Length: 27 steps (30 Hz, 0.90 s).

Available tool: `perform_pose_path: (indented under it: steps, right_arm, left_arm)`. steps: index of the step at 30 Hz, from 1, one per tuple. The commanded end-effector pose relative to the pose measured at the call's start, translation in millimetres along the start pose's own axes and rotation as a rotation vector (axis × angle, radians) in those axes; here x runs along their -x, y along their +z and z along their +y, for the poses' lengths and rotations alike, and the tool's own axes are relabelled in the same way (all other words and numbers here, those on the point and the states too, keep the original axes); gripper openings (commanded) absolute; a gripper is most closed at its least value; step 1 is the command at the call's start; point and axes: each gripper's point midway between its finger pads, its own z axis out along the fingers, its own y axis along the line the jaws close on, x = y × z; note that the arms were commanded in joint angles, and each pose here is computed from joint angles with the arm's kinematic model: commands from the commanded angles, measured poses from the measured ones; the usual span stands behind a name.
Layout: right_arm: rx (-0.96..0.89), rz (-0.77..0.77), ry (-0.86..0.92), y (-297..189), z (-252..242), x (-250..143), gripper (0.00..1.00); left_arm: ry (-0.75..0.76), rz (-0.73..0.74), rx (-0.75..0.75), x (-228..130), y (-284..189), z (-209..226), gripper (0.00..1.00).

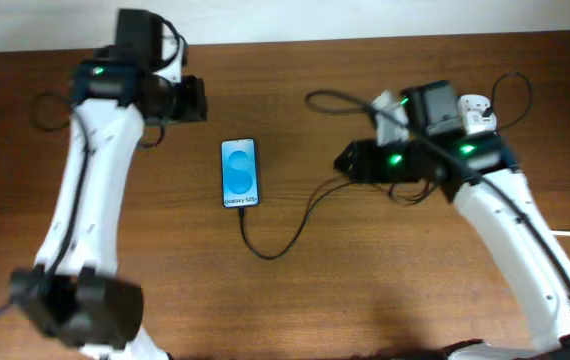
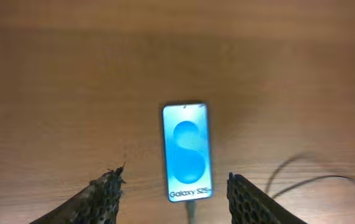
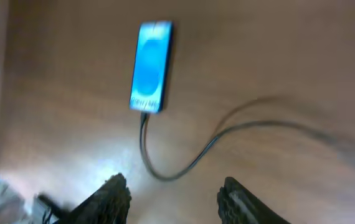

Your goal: Plug charger to phone and switch on socket

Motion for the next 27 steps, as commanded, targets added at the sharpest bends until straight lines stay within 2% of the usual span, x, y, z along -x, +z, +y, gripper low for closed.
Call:
perform_pose_path:
  steps: [1,2,3,4,7,11,17,27]
  right_arm:
    - [-0.15,-0.115,0.034,-50.8,-38.7,32.9,0.5]
    - [-0.192,-0.134,0.071,-64.4,-52.7,36.9,0.5]
    - [-0.261,-0.162,0.128,-84.3,-75.4,41.2,0.5]
    - [-0.36,-0.203,0.212,-110.1,-110.9,43.6,0.51]
    - [-0.597,-0.285,0.4,-163.6,-194.7,32.4,0.55]
    - [-0.68,-0.325,0.567,-192.0,-269.2,16.6,0.56]
    - [-0.697,-0.304,0.648,-161.4,-347.7,23.3,0.58]
    - [-0.701,-0.301,0.648,-107.6,-416.9,35.2,0.61]
  left_arm:
    - [0.02,-0.181,-0.014,13.3,-79.0,-8.0,0.72]
    - [0.023,-0.208,-0.018,13.6,-91.4,-9.5,0.79]
    - [0.025,-0.23,-0.02,13.7,-101.1,-10.7,0.92]
    - [0.028,-0.251,-0.024,13.6,-110.9,-11.8,1.0]
    - [0.028,-0.251,-0.024,12.9,-111.5,-11.9,0.99]
    - [0.028,-0.251,-0.024,12.8,-111.5,-11.8,0.99]
    - [0.027,-0.249,-0.023,12.4,-111.4,-11.7,1.0]
    - [0.027,-0.249,-0.023,12.4,-111.4,-11.7,0.99]
